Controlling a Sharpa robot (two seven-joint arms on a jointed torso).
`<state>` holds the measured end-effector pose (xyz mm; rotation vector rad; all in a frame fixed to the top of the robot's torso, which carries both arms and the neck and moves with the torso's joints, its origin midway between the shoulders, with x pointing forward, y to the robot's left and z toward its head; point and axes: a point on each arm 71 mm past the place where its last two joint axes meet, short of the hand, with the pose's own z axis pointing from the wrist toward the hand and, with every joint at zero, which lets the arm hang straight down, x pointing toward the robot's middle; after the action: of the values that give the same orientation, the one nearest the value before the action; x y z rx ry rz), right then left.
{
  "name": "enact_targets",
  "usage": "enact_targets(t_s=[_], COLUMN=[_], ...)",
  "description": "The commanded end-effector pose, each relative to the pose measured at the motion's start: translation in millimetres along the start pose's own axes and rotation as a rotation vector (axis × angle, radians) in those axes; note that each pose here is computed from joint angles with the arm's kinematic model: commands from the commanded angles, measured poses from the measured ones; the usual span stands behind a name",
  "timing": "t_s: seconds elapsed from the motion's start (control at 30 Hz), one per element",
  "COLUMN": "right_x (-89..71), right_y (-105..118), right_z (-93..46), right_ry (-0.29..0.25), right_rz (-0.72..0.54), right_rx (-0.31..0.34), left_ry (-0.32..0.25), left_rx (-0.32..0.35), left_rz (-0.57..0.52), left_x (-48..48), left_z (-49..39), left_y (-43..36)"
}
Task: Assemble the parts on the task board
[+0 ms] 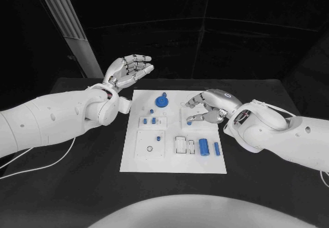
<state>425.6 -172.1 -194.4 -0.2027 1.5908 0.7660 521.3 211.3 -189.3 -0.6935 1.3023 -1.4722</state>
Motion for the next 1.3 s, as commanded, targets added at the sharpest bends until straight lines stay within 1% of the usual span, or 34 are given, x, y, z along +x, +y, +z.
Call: enact_targets(t_s=[0.03,0.17,0.6,1.1,1.3], right_x=[5.9,10.2,20.8,31.7,33.3], right_y=[-3.9,-6.3,-9.7,-6.9,-6.3], right_z=[2.2,6.4,18.6,24.3,24.9], right_ry=[0.083,0.115,0.169,0.236,0.248], right_rz=[-0.028,-0.054,-0.157,-0.195,-0.199], right_rx=[0.061,0.096,0.179,0.189,0.187], left_ry=[0.005,0.005,0.004,0.003,0.002], left_rx=[0.206,0.206,0.205,0.205,0.204], left_rz=[-0.008,-0.008,-0.009,-0.008,-0.007], left_x=[0.2,-0.1,-0.9,-1.1,-1.5], left_z=[-0.9,-1.3,-2.5,-2.8,-2.7], left_y=[-15.2,-15.2,-15.4,-15.4,-15.3])
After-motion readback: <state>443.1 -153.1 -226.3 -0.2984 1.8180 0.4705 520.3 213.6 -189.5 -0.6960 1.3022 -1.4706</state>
